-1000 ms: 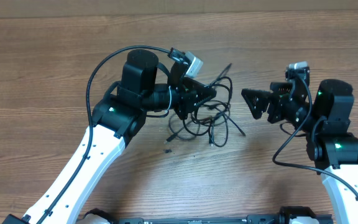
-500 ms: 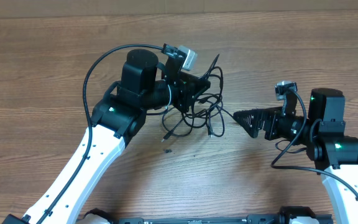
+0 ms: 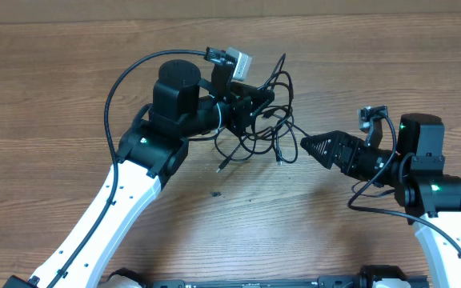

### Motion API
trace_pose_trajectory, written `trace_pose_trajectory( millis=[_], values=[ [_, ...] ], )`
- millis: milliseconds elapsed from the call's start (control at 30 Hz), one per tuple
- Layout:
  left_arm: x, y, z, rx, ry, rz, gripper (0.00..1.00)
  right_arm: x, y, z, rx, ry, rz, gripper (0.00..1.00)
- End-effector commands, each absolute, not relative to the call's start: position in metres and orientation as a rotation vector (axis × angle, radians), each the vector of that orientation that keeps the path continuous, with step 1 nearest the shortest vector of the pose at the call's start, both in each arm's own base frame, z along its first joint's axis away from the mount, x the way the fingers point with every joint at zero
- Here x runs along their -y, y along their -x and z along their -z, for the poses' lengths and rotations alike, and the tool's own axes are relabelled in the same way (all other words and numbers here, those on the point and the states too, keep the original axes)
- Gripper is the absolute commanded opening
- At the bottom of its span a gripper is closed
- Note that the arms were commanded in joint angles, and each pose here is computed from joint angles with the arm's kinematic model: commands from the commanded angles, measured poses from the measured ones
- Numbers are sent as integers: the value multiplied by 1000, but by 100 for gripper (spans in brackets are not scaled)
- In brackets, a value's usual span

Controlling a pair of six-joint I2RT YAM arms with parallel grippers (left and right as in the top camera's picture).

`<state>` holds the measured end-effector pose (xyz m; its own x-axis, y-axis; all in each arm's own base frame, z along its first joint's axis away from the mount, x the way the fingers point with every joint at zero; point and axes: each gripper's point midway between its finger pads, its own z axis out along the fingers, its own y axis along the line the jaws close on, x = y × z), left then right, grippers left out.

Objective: Untangle cables

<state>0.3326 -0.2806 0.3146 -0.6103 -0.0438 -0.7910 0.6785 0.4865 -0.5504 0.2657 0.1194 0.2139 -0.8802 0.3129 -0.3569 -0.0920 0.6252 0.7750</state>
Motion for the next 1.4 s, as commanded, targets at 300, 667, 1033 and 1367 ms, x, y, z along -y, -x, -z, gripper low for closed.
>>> trace_pose_trajectory(
  millis=[300, 667, 1033, 1367],
  values=[
    [287, -314, -333, -1781, -799, 1133, 4, -122, -268, -224, -2349, -155, -1196, 94],
    [299, -305, -336, -1729, -868, 1119, 4, -129, -264, -229, -2336, -122, -1258, 84],
    [328, -291, -353, -1628, -896, 1088, 4, -131, -262, -229, -2340, -114, -1262, 66],
    [327, -298, -349, -1658, -854, 1035, 4, -131, -260, -227, -2355, -125, -1268, 61]
  ],
)
